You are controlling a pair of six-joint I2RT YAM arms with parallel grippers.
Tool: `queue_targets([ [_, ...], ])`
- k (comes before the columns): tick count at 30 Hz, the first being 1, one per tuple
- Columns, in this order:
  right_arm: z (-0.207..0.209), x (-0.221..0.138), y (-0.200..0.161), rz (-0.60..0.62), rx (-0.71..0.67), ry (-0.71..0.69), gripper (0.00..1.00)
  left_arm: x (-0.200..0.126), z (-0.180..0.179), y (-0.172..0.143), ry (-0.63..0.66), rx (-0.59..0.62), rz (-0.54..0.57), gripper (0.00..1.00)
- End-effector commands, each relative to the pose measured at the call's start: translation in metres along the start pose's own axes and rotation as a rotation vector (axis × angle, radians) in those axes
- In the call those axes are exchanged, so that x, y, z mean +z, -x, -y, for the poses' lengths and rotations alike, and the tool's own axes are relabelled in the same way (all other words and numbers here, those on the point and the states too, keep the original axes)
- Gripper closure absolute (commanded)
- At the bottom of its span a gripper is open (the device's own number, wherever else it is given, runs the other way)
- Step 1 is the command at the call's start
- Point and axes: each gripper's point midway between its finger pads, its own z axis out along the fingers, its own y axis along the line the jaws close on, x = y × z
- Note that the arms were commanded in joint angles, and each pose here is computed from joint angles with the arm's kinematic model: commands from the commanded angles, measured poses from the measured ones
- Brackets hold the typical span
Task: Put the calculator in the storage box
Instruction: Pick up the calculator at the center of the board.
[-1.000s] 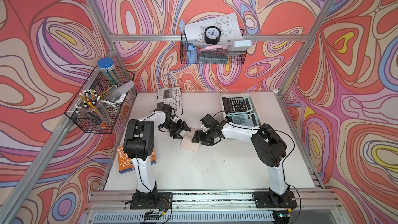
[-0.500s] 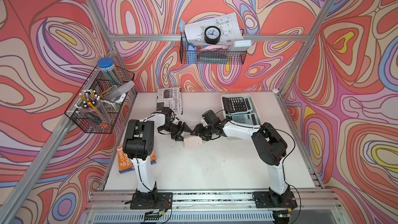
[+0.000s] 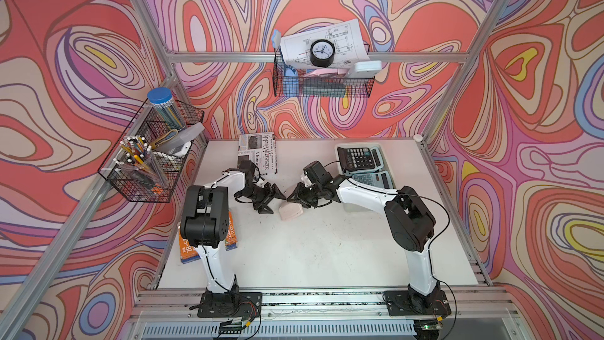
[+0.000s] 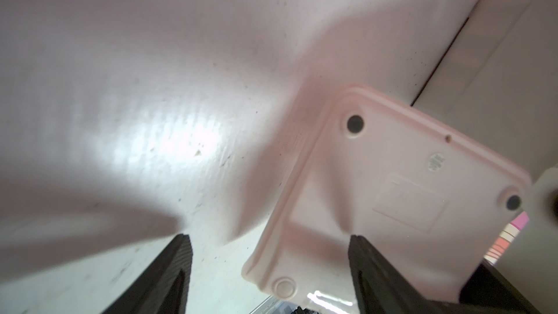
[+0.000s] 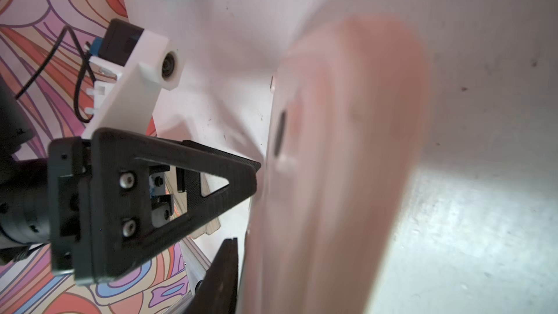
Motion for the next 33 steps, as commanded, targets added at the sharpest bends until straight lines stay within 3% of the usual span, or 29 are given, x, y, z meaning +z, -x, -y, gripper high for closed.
queue_targets([
  [1, -0.029, -0.039, 0.009, 0.006, -0.053, 0.05, 0.85, -0.037, 0.016, 0.005, 0.054, 0.073, 0.102, 0.16],
  [12, -0.047, -0.115, 0.051, -0.025, -0.044, 0.107, 0.87, -0.075, 0.041, -0.007, 0.059, 0.141, 0.189, 0.02],
  [18, -0.061, -0.149, 0.074, -0.036, -0.016, 0.189, 0.87, -0.094, 0.074, -0.005, 0.005, 0.157, 0.283, 0.01],
  [26, -0.066, -0.17, 0.104, -0.074, 0.095, 0.338, 0.87, -0.129, 0.143, -0.034, -0.02, 0.366, 0.429, 0.02],
  [33, -0.071, -0.159, 0.122, -0.14, 0.179, 0.461, 0.87, -0.157, 0.173, -0.062, 0.035, 0.552, 0.509, 0.01],
])
